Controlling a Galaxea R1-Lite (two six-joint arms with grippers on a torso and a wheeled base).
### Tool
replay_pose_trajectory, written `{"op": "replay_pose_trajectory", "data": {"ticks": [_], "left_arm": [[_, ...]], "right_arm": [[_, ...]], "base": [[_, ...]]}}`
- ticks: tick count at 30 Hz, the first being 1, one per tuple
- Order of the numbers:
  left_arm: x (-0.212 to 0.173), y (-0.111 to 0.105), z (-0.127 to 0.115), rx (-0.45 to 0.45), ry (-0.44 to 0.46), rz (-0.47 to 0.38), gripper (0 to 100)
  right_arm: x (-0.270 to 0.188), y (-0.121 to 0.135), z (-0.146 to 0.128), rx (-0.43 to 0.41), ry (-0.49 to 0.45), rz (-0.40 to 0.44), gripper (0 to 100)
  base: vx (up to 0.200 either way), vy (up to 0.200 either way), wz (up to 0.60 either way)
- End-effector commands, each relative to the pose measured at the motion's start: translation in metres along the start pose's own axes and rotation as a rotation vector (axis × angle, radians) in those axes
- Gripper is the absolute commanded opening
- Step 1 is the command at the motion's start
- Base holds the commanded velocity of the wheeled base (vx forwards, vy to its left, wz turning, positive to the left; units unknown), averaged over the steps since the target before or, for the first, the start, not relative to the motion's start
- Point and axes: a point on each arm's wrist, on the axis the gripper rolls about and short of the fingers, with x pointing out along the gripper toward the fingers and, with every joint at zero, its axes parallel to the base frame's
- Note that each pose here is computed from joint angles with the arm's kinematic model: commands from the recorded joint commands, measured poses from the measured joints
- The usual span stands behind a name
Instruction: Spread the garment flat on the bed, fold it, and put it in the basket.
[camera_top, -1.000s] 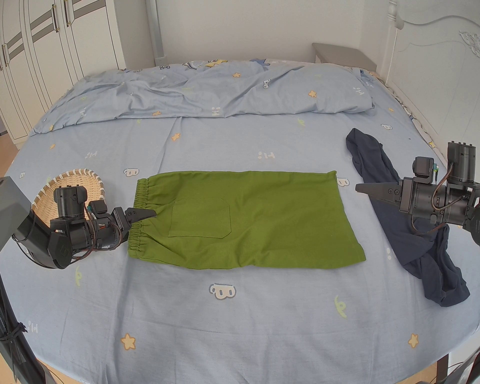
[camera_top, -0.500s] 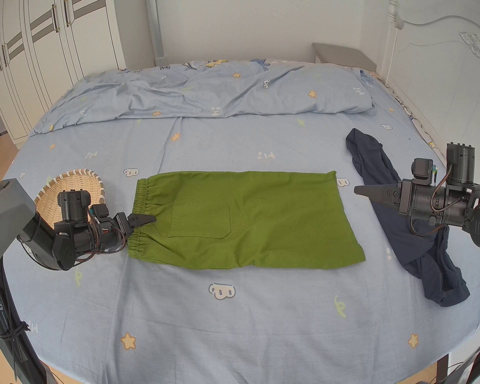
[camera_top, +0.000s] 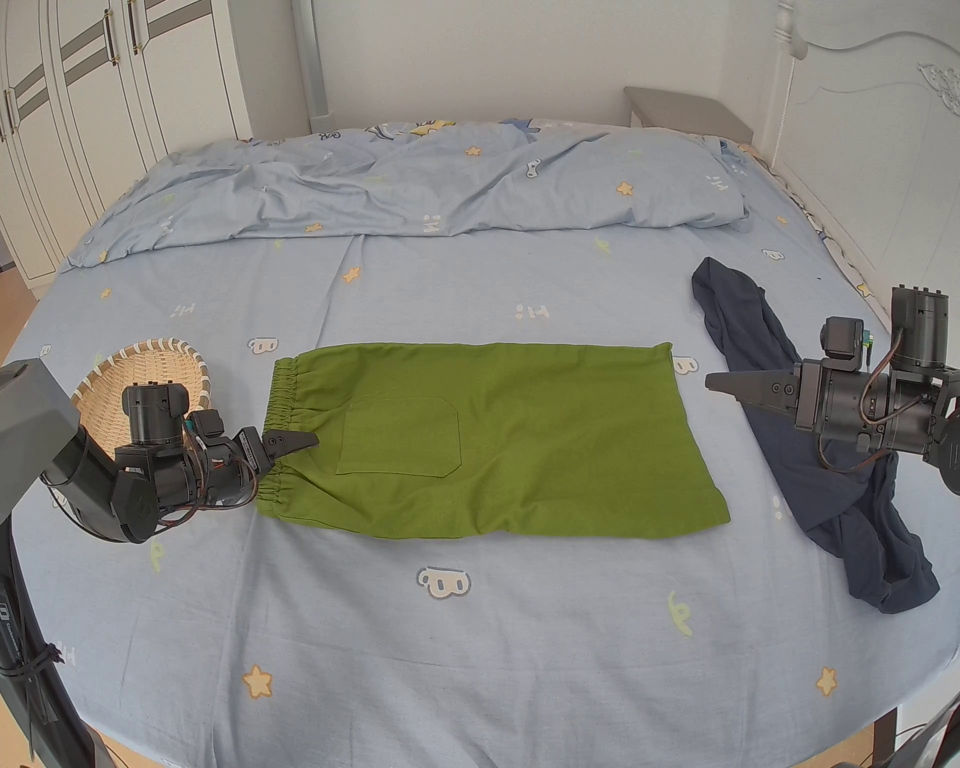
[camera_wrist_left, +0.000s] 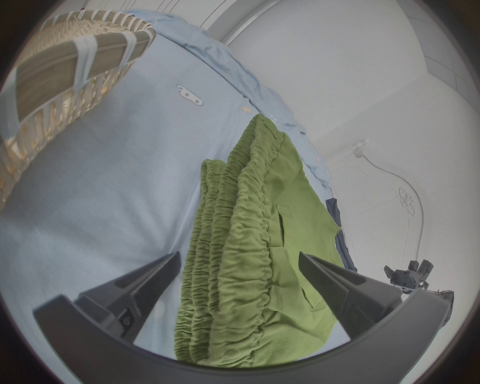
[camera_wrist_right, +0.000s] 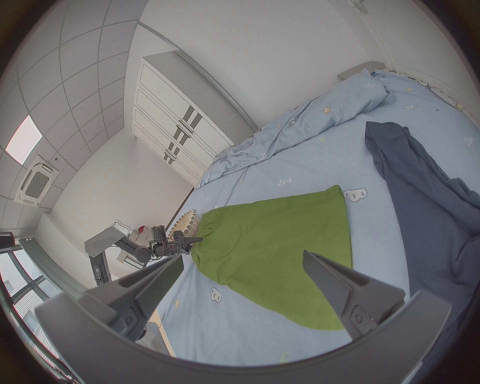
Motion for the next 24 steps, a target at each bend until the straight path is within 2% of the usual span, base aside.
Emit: {"op": "replay_pose_trajectory", "data": {"ticks": [1,12,13,17,20,24], "left_arm": [[0.005,-0.005,-0.004,-0.005,0.019,-0.017,100],[0.013,-0.012,-0.001,-0.006,0.017,-0.04,100],[0.013,-0.012,-0.001,-0.01,0.015,-0.04,0],[0.011,-0.011,0.003,-0.031,0.003,-0.04,0],[0.011,-0.012,0.004,-0.034,0.002,-0.042,0],[0.01,-0.013,0.006,-0.051,-0.003,-0.048,0]], "right_arm": [[0.001,0.0,-0.001,0.0,0.004,0.003,100],[0.001,-0.001,0.0,0.001,0.003,0.002,100],[0.001,-0.001,0.0,0.002,0.002,0.0,100],[0.001,-0.004,0.002,0.008,-0.003,-0.006,100],[0.018,-0.034,-0.003,0.053,0.031,-0.073,100],[0.03,-0.061,-0.006,0.096,0.057,-0.114,100]], "base": [[0.0,0.0,0.0],[0.0,0.0,0.0],[0.0,0.0,0.0],[0.0,0.0,0.0],[0.0,0.0,0.0],[0.0,0.0,0.0]]}}
